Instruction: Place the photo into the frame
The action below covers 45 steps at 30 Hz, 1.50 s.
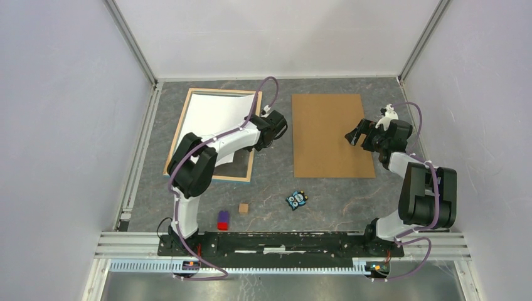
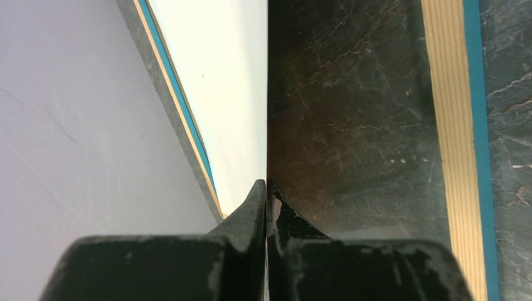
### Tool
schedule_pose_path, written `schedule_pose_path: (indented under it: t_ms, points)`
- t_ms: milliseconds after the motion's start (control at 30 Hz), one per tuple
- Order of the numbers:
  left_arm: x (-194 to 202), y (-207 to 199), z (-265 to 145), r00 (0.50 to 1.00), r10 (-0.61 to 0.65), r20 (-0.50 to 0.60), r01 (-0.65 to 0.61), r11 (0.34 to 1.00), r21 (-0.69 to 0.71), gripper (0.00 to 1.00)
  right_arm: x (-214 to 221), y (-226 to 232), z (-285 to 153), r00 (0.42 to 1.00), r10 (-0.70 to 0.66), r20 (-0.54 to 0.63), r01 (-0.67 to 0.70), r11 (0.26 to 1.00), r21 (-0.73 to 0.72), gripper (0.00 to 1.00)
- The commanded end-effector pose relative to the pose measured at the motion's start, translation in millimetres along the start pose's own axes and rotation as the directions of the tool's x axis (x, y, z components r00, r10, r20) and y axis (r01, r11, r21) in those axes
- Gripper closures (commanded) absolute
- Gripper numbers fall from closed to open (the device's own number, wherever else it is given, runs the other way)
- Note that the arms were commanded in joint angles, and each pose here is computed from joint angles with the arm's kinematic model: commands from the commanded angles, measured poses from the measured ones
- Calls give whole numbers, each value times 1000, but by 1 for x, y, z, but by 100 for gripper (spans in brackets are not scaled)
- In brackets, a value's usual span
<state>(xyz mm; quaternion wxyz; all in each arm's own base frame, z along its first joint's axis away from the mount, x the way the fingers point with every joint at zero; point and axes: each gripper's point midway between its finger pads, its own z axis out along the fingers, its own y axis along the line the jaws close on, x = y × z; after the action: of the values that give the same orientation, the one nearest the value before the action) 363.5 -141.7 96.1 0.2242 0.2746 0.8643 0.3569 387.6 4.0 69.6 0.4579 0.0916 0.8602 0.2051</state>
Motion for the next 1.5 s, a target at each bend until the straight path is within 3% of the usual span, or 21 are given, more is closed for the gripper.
schedule_pose_path:
  t_ms: [0, 533, 900, 967, 1100, 1267, 1467]
  points:
    - [-15, 9, 2, 999, 24, 38, -23, 999, -23, 98, -7, 4, 3, 999, -14, 29, 15, 1000, -24, 2]
    - [-27, -4, 12, 997, 65, 34, -66, 998, 25, 98, -5, 4, 4, 1000, -11, 25, 12, 1000, -27, 2]
    - [-25, -4, 11, 998, 56, 17, -56, 998, 28, 86, -4, 4, 4, 1000, -6, 23, 7, 999, -33, 2]
    - [-25, -2, 11, 999, 51, 10, -51, 999, 12, 81, -4, 4, 4, 1000, -7, 24, 8, 999, -32, 2]
    - [-24, 2, 5, 1000, 23, 14, -23, 1000, 21, 60, -5, 4, 4, 1000, -7, 26, 8, 999, -33, 2]
    - [-21, -3, -10, 999, -32, 31, 28, 991, 134, 38, -5, 5, 5, 1000, -3, 25, 4, 999, -37, 2]
    - [-15, 1, -30, 991, -133, 25, 125, 970, 208, 27, -4, 6, 5, 1000, -2, 27, 3, 999, -45, 2]
